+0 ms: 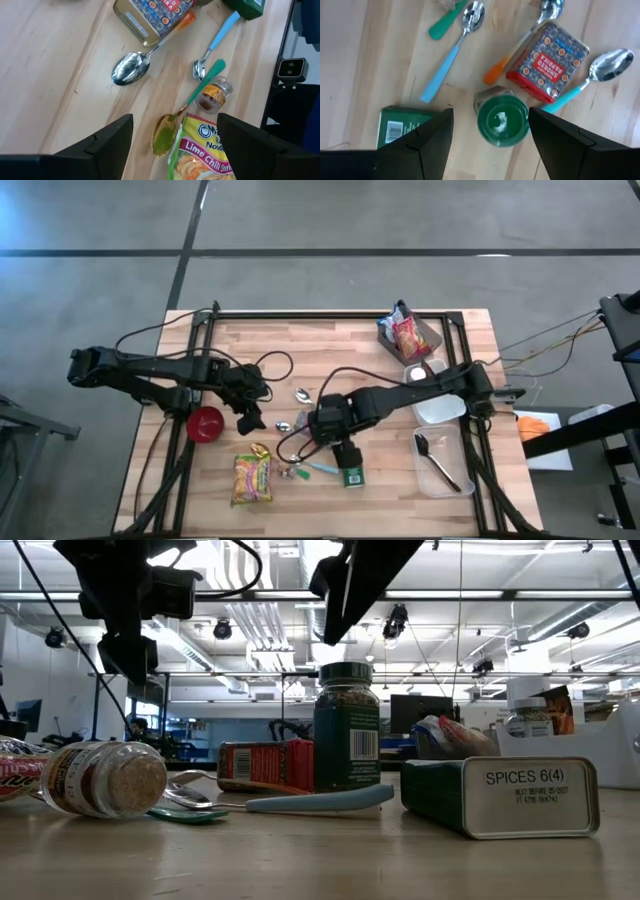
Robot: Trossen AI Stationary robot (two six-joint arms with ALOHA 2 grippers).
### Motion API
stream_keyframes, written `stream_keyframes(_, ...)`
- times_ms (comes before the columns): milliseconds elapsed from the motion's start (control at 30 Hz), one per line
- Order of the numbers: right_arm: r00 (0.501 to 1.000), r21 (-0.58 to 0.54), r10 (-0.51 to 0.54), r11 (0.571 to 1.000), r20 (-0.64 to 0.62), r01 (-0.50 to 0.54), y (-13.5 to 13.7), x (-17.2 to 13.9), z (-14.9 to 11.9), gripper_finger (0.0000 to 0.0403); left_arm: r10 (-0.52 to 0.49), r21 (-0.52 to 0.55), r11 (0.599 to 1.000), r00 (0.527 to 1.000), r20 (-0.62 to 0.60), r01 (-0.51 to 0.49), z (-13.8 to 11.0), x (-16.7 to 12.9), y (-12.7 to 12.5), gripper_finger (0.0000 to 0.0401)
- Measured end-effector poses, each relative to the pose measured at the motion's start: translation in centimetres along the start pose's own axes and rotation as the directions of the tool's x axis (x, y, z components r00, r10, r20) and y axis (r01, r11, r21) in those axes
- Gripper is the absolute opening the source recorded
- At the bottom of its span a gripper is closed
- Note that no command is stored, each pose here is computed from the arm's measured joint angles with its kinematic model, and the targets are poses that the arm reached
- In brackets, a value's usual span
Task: Pick & Place Food Item
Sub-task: Put the green seasoning bottle into the white bin
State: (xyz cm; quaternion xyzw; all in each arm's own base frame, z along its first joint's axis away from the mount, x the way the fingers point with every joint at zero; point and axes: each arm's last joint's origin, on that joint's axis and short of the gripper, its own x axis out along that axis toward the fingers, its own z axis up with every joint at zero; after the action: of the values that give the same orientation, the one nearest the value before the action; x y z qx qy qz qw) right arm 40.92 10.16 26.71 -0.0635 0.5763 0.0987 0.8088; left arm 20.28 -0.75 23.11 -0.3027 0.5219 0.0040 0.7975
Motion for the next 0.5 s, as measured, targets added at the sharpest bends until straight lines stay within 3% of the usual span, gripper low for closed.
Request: stream_keyframes(500,0.998,-0.035,-0.040,0.999,-0.057,0.038,-0.3,2.0,-1.0,0.0254,-0.018,0.000,1.000,1.000,-0.008,0.018,0.0,0.0,-0.1,0.0289)
